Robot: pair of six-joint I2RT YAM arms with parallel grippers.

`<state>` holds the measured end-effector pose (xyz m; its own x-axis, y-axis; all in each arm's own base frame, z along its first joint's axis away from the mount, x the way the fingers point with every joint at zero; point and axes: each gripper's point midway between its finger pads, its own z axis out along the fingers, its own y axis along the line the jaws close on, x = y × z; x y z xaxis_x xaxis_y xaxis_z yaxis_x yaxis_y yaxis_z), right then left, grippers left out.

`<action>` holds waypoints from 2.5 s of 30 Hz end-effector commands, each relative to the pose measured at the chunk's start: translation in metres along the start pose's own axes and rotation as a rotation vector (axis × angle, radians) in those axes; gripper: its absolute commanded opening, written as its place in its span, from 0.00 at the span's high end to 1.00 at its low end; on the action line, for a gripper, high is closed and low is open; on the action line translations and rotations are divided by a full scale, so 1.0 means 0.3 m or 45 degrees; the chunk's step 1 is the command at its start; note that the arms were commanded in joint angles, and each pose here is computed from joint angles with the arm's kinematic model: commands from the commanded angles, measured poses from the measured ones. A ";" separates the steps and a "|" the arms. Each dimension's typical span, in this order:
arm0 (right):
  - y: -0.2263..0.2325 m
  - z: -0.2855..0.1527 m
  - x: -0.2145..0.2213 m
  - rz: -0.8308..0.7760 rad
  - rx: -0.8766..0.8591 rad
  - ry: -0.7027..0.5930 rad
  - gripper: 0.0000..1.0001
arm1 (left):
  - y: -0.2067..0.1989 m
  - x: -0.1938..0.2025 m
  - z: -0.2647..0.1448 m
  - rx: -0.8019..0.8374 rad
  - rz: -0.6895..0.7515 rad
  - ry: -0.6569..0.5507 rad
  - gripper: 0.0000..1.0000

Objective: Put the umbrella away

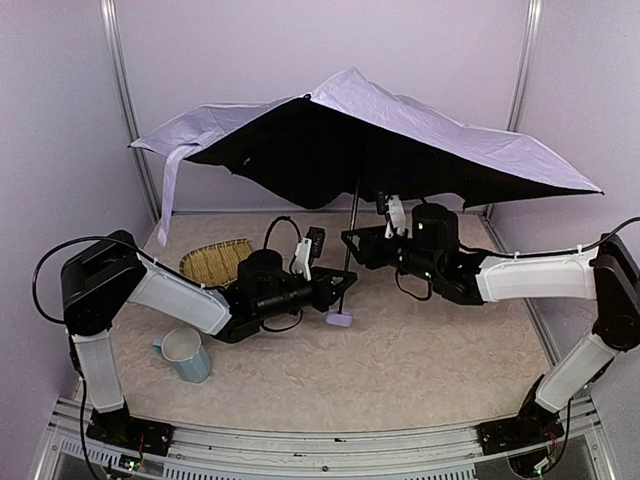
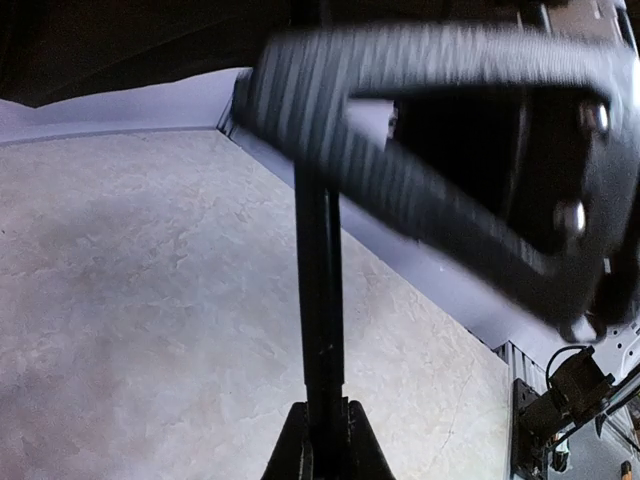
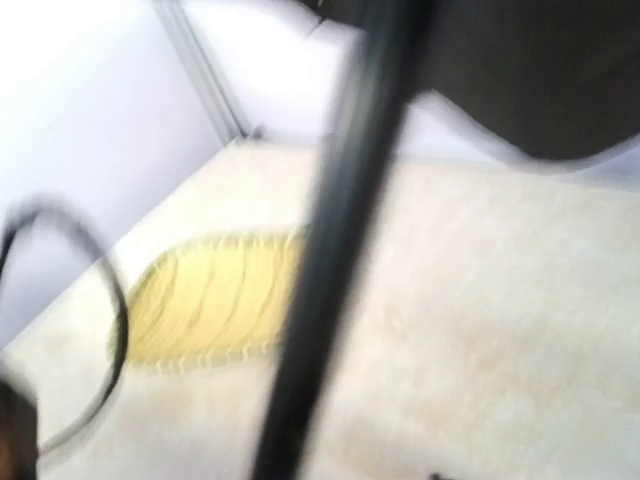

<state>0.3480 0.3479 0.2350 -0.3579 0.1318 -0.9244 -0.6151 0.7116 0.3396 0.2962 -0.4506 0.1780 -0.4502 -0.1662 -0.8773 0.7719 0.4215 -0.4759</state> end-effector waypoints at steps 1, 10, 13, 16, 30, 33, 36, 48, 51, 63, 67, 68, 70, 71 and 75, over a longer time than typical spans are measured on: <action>-0.091 -0.037 -0.315 -0.018 0.143 -0.262 0.44 | -0.045 -0.064 -0.009 0.051 0.033 -0.162 1.00; -0.094 0.048 -0.508 -0.014 0.010 -0.399 0.05 | -0.045 -0.022 0.004 0.056 0.009 -0.141 1.00; -0.101 0.071 -0.541 0.013 -0.026 -0.424 0.26 | -0.047 -0.025 0.005 0.060 0.011 -0.144 1.00; -0.128 0.079 -0.548 0.106 -0.062 -0.441 0.47 | -0.051 -0.023 0.005 0.064 0.011 -0.143 1.00; -0.182 0.099 -0.554 0.189 -0.115 -0.477 0.67 | -0.062 -0.022 0.002 0.081 0.019 -0.137 1.00; -0.197 0.106 -0.539 0.204 -0.115 -0.468 0.75 | -0.066 -0.025 0.003 0.086 0.026 -0.136 1.00; -0.193 0.110 -0.535 0.195 -0.128 -0.456 0.89 | -0.069 -0.022 0.005 0.091 0.041 -0.127 1.00; -0.084 0.126 -0.125 0.072 -0.207 0.015 0.95 | -0.033 -0.188 -0.012 0.090 0.121 -0.216 1.00; -0.065 0.100 -0.014 0.083 -0.193 0.103 0.94 | -0.044 -0.203 -0.009 0.096 0.136 -0.224 1.00; -0.018 0.031 0.285 0.011 -0.152 0.328 0.91 | -0.065 -0.238 0.005 0.106 0.166 -0.271 1.00; -0.023 0.004 0.352 0.041 -0.128 0.380 0.90 | -0.061 -0.249 0.005 0.102 0.185 -0.277 1.00; -0.027 -0.003 0.361 0.045 -0.118 0.386 0.90 | -0.059 -0.252 0.005 0.097 0.189 -0.281 1.00; -0.022 -0.016 0.377 0.040 -0.110 0.392 0.90 | -0.057 -0.254 0.005 0.094 0.194 -0.282 1.00; -0.020 -0.021 0.385 0.034 -0.105 0.398 0.89 | -0.057 -0.254 0.007 0.095 0.196 -0.279 1.00; 0.004 -0.027 0.418 0.020 -0.110 0.434 0.88 | -0.054 -0.251 0.012 0.092 0.194 -0.273 1.00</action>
<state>0.3691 0.3308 0.2505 -0.2882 0.2710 -0.9184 -0.6089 0.6883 0.3942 0.2775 -0.4508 0.1049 -0.5316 0.0640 -0.8446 0.7761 0.4360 -0.4555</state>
